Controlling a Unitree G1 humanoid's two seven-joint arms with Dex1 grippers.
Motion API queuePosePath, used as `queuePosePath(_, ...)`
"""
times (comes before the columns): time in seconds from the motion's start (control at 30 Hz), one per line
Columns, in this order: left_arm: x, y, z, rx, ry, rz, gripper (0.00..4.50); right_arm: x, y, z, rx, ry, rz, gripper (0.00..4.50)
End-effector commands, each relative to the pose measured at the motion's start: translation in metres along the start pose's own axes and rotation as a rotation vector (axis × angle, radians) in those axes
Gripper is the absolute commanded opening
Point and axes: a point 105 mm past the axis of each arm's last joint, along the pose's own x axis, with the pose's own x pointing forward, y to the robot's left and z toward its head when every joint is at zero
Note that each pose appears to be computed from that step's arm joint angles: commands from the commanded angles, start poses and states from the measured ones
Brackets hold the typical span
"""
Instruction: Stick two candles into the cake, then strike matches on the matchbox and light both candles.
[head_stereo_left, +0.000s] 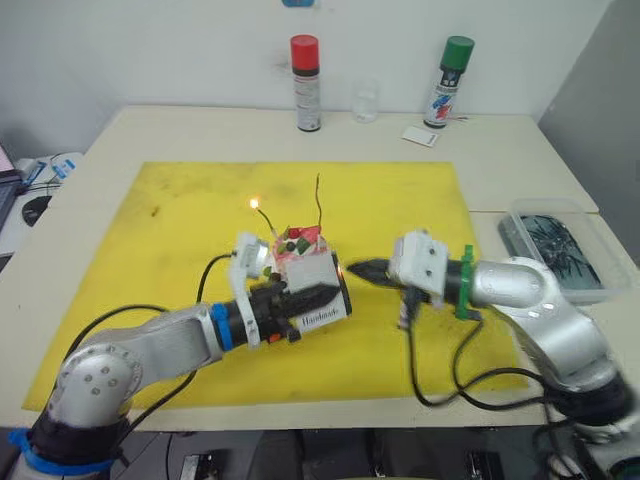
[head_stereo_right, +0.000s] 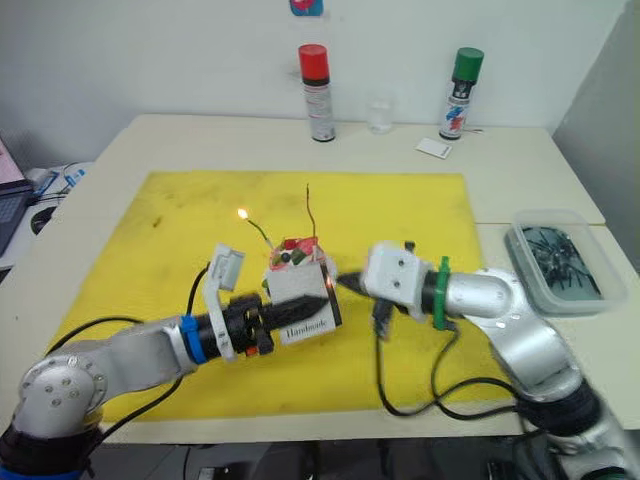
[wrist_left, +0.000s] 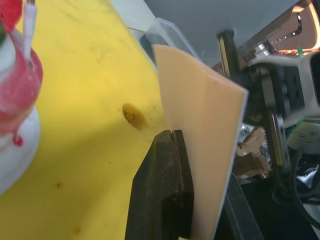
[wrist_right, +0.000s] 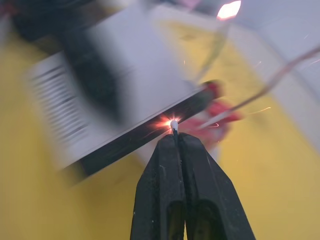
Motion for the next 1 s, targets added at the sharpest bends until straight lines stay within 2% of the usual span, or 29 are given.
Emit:
queuePosePath(0.03,-0.012,-0.013,-0.011,-0.039,0.008,0.013,0.00,-0.014,-0.049,0.024,-0.068,-0.063,-0.227,0.03)
queuePosePath(0.13,-0.009,-0.008,0.001,-0.030,-0.038,0.032,0.00,-0.016,-0.042,0.021,-0.065,-0.050,-0.182,0.03)
queuePosePath(0.33,-0.003,-0.004,0.010,-0.006,-0.060,0.037,0.00,-0.006,-0.042,0.026,-0.069,-0.069,-0.167,0.03)
queuePosePath(0.77,0.000,-0.006,0.006,0.009,-0.061,0.036,0.00,0.025,-0.047,0.024,-0.057,-0.067,-0.168,0.03)
queuePosePath(1.0,0.002,-0.009,0.005,0.013,-0.060,0.029,0.00,0.029,-0.049,0.027,-0.057,-0.093,-0.185,0.03)
